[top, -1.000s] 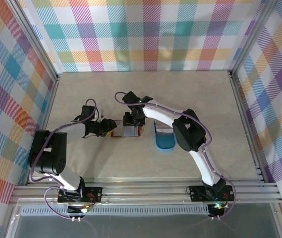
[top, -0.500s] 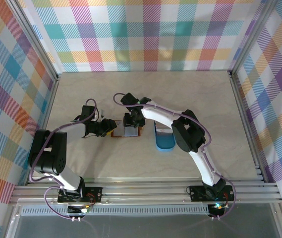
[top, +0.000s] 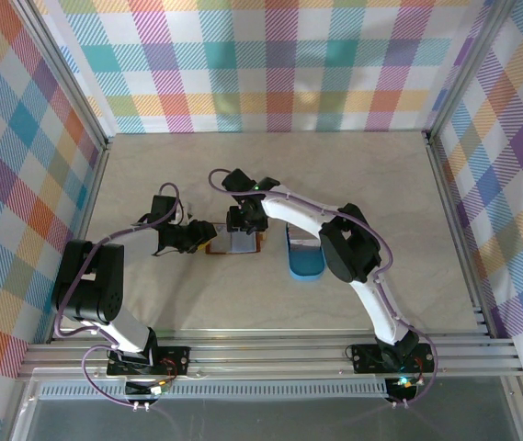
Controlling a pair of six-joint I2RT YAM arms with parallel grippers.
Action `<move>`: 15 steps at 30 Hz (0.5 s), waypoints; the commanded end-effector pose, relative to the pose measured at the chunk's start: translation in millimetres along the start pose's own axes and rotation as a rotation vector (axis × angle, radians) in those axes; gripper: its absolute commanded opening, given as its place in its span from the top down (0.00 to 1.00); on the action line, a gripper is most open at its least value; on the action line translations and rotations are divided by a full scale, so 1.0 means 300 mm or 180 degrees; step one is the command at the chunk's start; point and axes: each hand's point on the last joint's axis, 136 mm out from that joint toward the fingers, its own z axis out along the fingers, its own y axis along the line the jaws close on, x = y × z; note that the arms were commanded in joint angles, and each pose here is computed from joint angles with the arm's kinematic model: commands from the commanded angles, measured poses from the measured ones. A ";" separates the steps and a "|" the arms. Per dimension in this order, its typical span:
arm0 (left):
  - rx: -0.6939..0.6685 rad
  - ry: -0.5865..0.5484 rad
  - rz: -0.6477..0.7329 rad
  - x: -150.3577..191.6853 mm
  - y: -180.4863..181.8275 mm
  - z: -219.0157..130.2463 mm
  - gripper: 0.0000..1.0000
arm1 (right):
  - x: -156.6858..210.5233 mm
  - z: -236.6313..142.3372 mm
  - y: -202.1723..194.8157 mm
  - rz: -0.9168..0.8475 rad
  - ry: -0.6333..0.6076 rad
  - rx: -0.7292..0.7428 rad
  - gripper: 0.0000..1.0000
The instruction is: Put the credit cards into the card holder
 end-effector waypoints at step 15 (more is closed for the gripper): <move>0.0011 -0.0041 0.0058 -0.031 -0.011 -0.002 0.62 | 0.036 0.071 -0.003 -0.0038 0.0198 0.0084 0.43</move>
